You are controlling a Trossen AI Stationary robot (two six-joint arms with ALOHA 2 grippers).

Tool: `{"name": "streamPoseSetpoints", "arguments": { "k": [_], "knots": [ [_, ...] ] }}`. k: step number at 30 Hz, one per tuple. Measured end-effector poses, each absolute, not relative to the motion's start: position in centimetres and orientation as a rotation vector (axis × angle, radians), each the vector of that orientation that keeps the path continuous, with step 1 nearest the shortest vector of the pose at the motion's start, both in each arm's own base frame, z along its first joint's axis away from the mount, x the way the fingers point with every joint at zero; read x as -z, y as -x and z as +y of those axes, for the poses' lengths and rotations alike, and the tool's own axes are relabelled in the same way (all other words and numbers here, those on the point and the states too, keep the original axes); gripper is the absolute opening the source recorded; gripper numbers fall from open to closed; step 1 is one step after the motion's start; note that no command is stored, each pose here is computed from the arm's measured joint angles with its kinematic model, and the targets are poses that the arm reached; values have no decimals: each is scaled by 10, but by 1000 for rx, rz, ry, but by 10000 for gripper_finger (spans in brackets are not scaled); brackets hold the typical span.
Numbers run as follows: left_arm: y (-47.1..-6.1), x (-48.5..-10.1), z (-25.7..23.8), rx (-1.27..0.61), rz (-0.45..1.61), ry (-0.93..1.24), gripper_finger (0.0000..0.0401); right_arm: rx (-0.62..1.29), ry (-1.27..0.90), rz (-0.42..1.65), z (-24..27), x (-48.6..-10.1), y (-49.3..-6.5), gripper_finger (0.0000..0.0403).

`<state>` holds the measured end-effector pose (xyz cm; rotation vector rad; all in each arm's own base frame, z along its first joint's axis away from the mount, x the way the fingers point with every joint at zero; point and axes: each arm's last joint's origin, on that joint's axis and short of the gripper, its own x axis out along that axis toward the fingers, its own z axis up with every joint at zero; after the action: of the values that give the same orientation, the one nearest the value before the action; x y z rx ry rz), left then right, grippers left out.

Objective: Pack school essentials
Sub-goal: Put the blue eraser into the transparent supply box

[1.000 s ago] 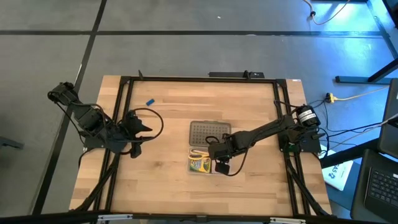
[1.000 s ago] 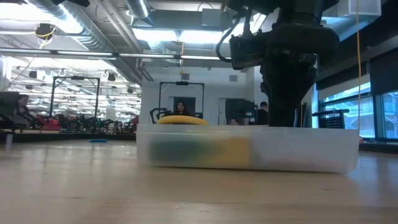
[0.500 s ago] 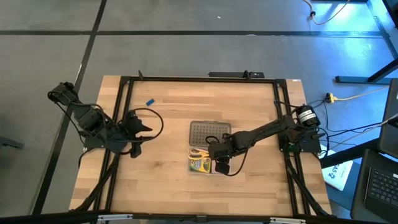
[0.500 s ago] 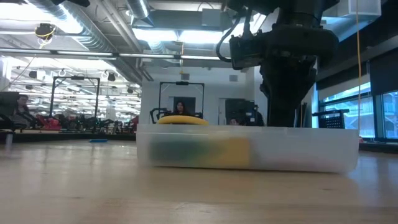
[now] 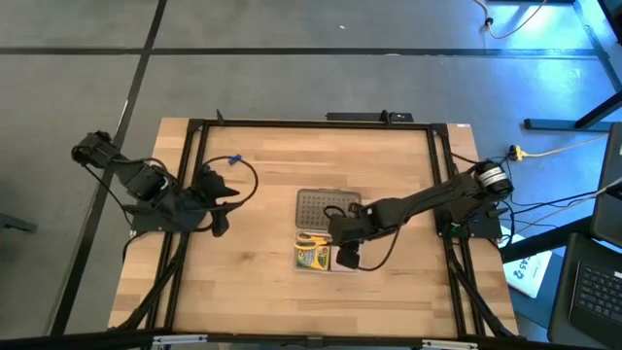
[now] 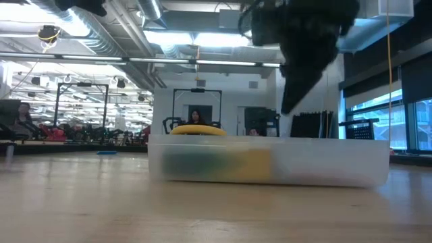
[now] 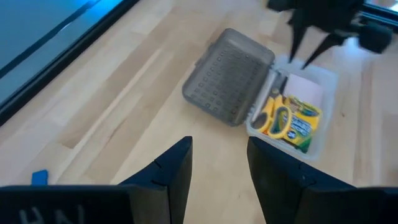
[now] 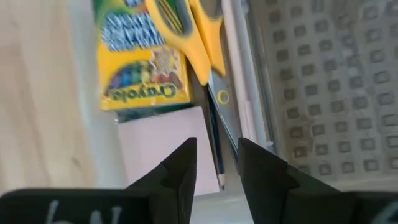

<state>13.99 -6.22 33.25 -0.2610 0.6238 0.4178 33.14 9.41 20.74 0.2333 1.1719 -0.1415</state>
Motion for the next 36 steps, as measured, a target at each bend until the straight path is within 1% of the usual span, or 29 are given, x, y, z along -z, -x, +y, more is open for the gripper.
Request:
{"name": "streamPoseSetpoints", "arguments": {
  "k": [4, 13, 17, 26, 31, 36],
  "knots": [
    [-143, -332, -52, -489, 626, 283, 148, 130, -247, 1095, 92, -230, -325, 118],
    [-147, -327, -10, -690, 714, 403, 148, 216, -228, 837, 80, -286, -303, 118],
    [-144, -324, 12, -755, 794, 432, 148, 178, -194, 745, 78, -303, -297, 118],
    [-139, -320, 54, -812, 865, 569, 148, 82, -38, 616, 80, -317, -303, 118],
    [-142, -313, 74, -869, 927, 585, 148, 60, 49, 582, 77, -320, -306, 118],
    [-153, -298, 101, -947, 997, 634, 148, 93, 36, 559, 66, -322, -310, 118]
  ]
}}
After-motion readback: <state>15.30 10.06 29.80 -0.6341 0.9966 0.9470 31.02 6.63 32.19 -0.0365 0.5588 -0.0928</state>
